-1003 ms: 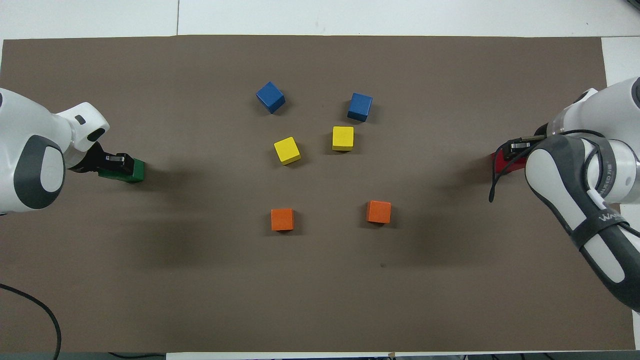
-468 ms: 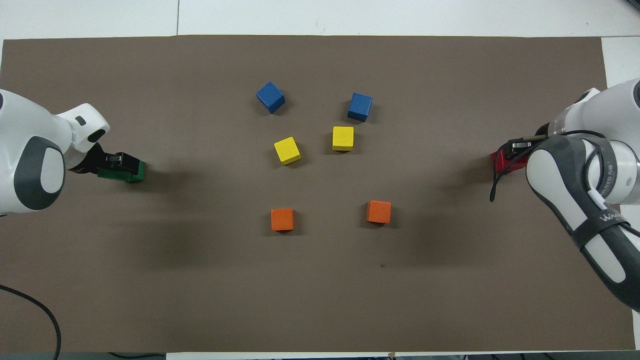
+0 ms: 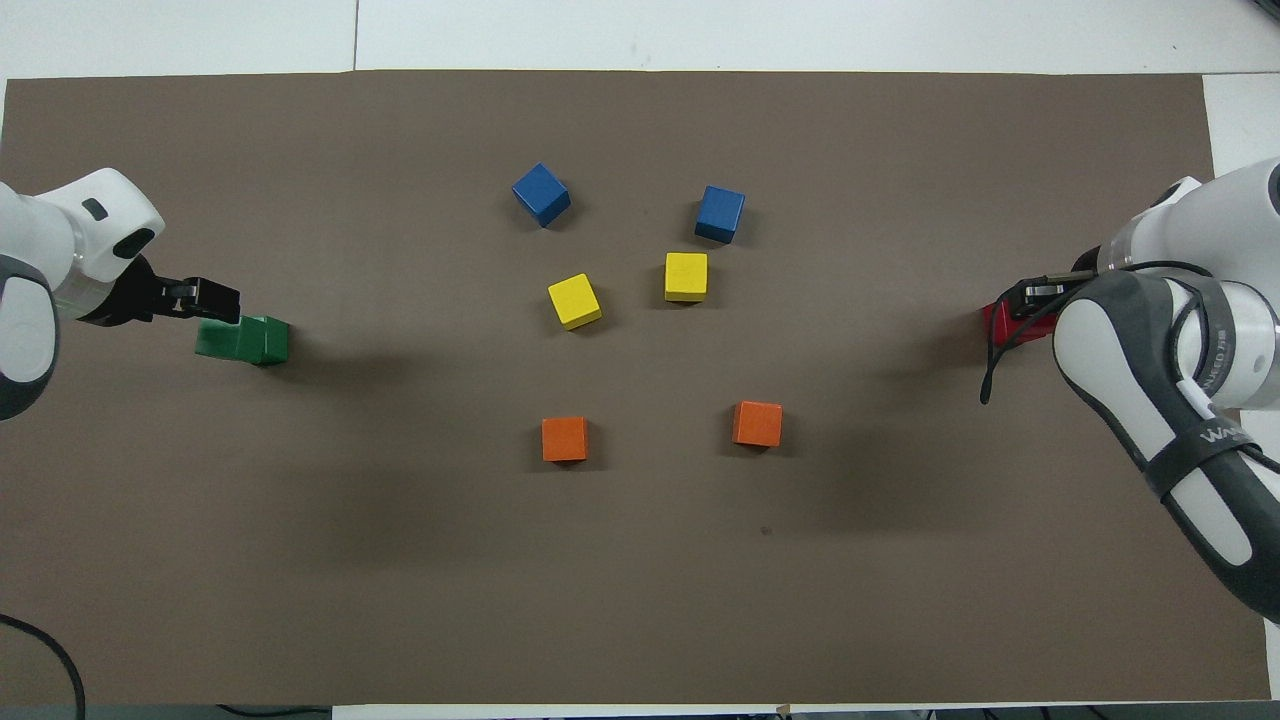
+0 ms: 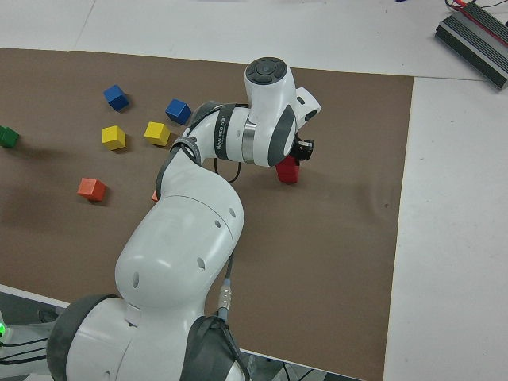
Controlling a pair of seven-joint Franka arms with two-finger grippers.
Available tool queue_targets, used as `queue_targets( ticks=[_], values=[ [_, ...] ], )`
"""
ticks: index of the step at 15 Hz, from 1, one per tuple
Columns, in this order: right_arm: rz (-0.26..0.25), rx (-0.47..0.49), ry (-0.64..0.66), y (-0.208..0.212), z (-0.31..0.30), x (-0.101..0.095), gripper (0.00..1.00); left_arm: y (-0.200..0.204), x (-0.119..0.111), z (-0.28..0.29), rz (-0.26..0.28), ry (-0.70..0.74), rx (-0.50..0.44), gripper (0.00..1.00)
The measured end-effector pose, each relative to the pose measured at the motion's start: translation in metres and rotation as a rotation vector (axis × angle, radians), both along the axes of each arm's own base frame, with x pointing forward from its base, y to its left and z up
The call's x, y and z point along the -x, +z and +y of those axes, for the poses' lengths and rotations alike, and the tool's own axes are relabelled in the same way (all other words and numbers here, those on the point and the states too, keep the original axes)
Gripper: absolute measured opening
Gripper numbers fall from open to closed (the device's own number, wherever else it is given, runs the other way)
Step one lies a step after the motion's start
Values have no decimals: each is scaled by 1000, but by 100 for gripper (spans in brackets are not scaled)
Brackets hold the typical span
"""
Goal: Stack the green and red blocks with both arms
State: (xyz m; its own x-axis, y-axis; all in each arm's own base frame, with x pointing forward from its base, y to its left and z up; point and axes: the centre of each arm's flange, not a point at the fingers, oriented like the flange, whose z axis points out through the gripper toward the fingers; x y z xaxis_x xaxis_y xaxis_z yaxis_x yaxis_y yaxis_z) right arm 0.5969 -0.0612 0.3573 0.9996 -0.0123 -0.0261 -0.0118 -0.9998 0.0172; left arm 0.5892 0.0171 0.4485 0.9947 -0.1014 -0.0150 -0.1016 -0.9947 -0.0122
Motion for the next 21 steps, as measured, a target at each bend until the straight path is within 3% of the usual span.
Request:
queue_targets(
  ticks=[3,5,7,12,17,21],
  values=[
    [4,0,0,-2,0,1,62,43,18,1,9,4,-3,100],
    [5,-1,0,-2,0,1,77,71,31,0,0,5,-5,100],
    [5,-1,1,-2,1,1,99,89,42,0,-5,6,-7,100],
    [-9,1,9,25,5,-5,100,100,46,-4,27,6,9,100],
    [-61,7,25,120,18,7,100,119,37,-9,45,-4,14,100],
    [-32,6,33,194,25,21,100,113,30,-20,65,-21,15,100]
  ],
)
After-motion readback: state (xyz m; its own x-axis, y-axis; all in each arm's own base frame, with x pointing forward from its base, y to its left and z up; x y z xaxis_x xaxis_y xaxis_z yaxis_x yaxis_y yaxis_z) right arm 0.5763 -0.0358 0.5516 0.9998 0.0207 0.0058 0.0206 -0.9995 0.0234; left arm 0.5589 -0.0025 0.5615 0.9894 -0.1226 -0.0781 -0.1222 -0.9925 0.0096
